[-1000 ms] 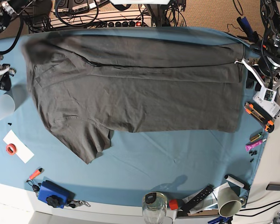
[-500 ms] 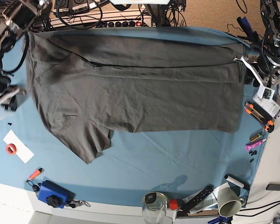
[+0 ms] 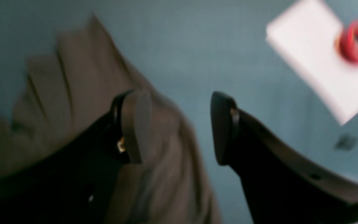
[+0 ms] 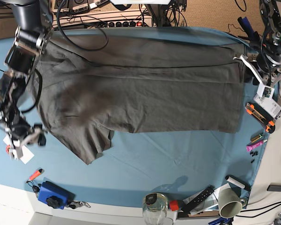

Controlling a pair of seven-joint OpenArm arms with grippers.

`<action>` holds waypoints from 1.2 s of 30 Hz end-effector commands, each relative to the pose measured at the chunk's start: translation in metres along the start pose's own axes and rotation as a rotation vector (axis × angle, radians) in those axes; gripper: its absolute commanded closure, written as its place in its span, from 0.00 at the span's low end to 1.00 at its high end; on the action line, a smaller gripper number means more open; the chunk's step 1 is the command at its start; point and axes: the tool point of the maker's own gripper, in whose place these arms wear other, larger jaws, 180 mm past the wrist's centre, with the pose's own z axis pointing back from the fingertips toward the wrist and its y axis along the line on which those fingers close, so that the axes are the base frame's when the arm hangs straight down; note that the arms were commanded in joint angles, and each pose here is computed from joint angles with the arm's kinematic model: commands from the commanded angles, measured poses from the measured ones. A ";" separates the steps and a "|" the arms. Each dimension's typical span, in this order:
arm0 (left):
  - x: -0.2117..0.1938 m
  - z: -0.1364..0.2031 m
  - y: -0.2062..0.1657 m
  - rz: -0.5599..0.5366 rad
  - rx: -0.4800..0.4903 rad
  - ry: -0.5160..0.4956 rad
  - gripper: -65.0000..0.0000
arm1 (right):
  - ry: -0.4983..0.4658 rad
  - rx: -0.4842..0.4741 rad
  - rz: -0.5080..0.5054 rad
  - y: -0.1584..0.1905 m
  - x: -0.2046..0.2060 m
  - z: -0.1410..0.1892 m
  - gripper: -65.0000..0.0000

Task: Fold the T-shirt properly
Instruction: 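Release with the right gripper and move it to the sleeve corner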

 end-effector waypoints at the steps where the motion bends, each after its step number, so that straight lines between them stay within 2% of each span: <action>1: 0.009 0.004 0.003 -0.009 0.011 -0.035 0.72 | -0.050 -0.059 0.024 -0.014 0.027 0.006 0.52; 3: 0.009 0.003 0.001 0.000 0.007 -0.036 0.72 | -0.013 -0.128 0.068 -0.022 0.028 0.000 0.52; 5: 0.008 0.003 0.000 0.004 0.004 -0.036 0.72 | 0.046 -0.146 0.091 -0.023 0.021 -0.009 0.52; 12: 0.008 0.003 0.000 0.004 0.005 -0.034 0.72 | 0.221 -0.078 0.051 -0.012 -0.042 -0.046 0.52; 15: 0.008 0.003 0.000 0.004 0.005 -0.034 0.72 | 0.284 -0.061 0.022 -0.011 -0.066 -0.051 0.52; 18: 0.008 0.003 0.000 0.005 0.005 -0.035 0.72 | 0.313 -0.033 0.036 -0.007 -0.075 -0.051 0.53; 20: 0.008 0.003 0.000 0.004 0.005 -0.034 0.72 | 0.345 -0.008 0.030 -0.002 -0.079 -0.049 0.65; 23: 0.008 0.003 0.000 0.004 0.005 -0.036 0.72 | 0.389 0.033 -0.015 0.007 -0.086 -0.046 0.95; 24: 0.008 0.003 0.000 0.004 0.005 -0.037 0.72 | 0.406 0.041 -0.023 0.008 -0.089 -0.045 1.00; 30: 0.008 0.003 0.000 0.004 0.005 -0.038 0.72 | 0.519 0.047 -0.026 0.007 -0.104 -0.033 1.00; 36: 0.009 0.003 0.000 0.004 0.005 -0.039 0.72 | 0.434 0.124 -0.061 0.015 -0.072 -0.017 1.00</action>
